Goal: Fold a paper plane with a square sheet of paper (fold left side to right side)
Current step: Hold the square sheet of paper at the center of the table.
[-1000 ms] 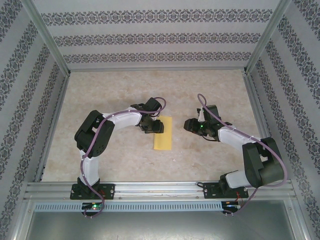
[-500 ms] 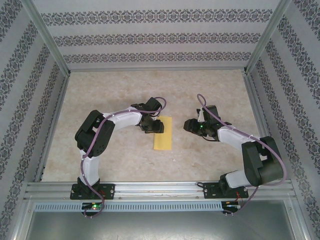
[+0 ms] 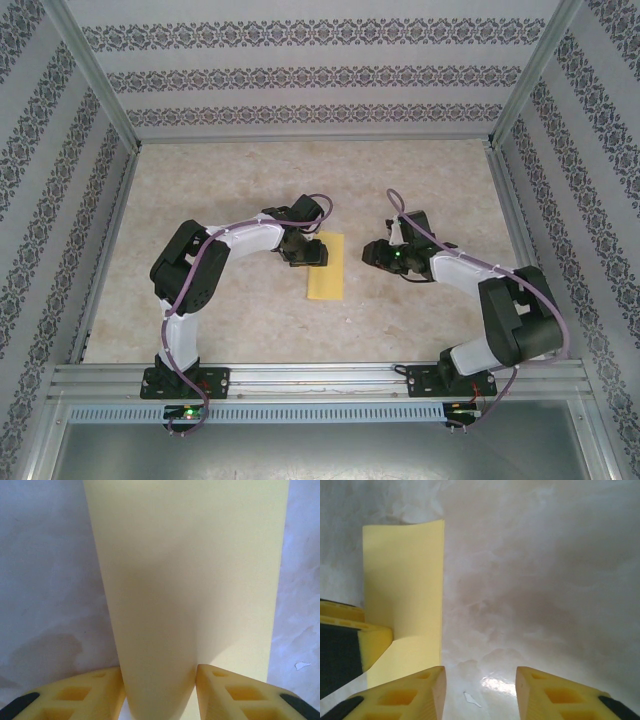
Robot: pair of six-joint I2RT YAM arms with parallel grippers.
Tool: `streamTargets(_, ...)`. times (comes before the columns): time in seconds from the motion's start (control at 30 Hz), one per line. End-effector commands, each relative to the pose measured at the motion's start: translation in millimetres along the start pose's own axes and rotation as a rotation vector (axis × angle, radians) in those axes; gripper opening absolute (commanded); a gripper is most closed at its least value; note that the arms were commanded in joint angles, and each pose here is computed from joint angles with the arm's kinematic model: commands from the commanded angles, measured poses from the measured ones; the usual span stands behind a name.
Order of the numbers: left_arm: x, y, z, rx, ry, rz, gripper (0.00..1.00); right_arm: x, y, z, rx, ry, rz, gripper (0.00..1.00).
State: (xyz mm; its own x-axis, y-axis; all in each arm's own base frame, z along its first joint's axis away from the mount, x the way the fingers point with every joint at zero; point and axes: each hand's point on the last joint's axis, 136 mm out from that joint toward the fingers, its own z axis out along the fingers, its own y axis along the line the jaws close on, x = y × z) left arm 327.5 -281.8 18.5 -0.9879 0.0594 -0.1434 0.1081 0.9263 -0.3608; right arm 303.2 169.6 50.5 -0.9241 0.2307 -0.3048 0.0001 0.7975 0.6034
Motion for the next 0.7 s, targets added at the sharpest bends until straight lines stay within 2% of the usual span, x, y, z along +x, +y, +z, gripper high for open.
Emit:
streamTargets(0.0,40.5,25.1,45.0,-0.093,0.134,0.017,0.44,-4.2,28.1,6.5,-0.093,0.023,-0.026,0.35)
streamTargets(0.27,40.8,25.4,45.5,-0.094,0.136,0.017,0.44,7.4,66.4,40.2,-0.183,0.124,-0.053,0.01)
streamTargets(0.67,41.1,25.9,46.4,-0.095,0.137,0.018,0.44,20.7,61.2,70.1,-0.154,0.189,-0.026,0.00)
